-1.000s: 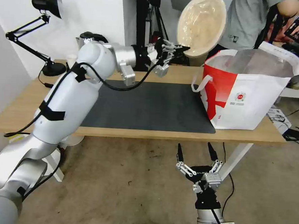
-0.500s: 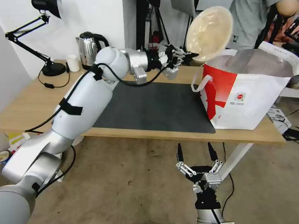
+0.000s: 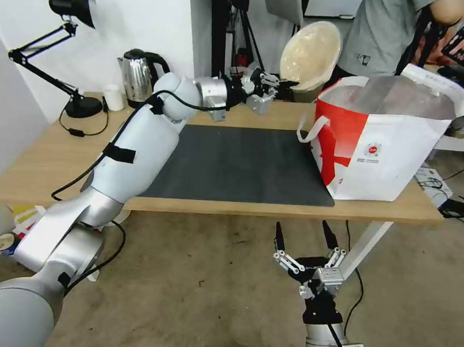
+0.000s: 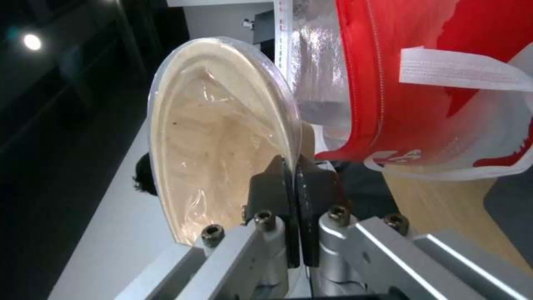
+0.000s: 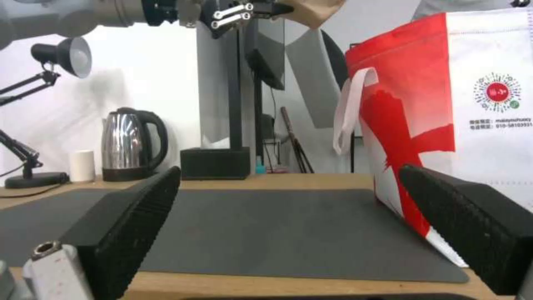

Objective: Pick up the trash from the table and place it into the takeout bag.

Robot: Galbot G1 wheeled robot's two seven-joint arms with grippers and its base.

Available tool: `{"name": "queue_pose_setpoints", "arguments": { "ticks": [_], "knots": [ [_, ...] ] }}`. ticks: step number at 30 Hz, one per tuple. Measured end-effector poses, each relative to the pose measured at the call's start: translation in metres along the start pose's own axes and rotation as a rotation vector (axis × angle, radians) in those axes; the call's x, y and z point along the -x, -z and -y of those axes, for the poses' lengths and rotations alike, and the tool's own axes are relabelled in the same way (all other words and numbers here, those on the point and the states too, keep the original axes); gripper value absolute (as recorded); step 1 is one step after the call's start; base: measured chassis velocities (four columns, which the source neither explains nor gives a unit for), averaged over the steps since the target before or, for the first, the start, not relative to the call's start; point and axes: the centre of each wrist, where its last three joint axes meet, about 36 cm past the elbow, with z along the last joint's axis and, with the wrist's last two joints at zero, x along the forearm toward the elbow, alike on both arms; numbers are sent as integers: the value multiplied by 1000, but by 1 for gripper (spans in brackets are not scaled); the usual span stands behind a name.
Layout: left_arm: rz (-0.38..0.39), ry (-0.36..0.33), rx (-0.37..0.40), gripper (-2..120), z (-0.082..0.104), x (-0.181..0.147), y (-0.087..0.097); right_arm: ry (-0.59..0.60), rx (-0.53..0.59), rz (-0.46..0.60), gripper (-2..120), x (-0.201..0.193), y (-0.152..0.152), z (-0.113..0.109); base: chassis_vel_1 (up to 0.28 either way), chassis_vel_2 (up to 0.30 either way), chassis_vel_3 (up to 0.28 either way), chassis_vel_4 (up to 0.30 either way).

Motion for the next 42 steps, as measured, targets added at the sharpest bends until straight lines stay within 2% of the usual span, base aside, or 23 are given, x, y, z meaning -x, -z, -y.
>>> {"name": "queue_pose_setpoints", "arguments": {
  "ticks": [11, 15, 20, 30, 34, 42],
  "knots": [
    [50, -9, 13, 0, -16, 25, 6, 0, 0, 0, 100, 0, 0, 0, 0, 0, 0, 0],
    [74, -25, 36, 0, -30, 40, 11, 0, 0, 0, 100, 0, 0, 0, 0, 0, 0, 0],
    [93, -35, 46, 0, -33, 50, 16, 0, 0, 0, 100, 0, 0, 0, 0, 0, 0, 0],
    [135, -63, 31, 0, -22, 77, 28, 0, 0, 0, 100, 0, 0, 0, 0, 0, 0, 0],
    [154, -73, 6, 0, -6, 89, 34, 0, 0, 0, 100, 0, 0, 0, 0, 0, 0, 0],
    [185, -88, -6, 0, 6, 112, 44, 0, 0, 0, 100, 0, 0, 0, 0, 0, 0, 0]
  ]
}}
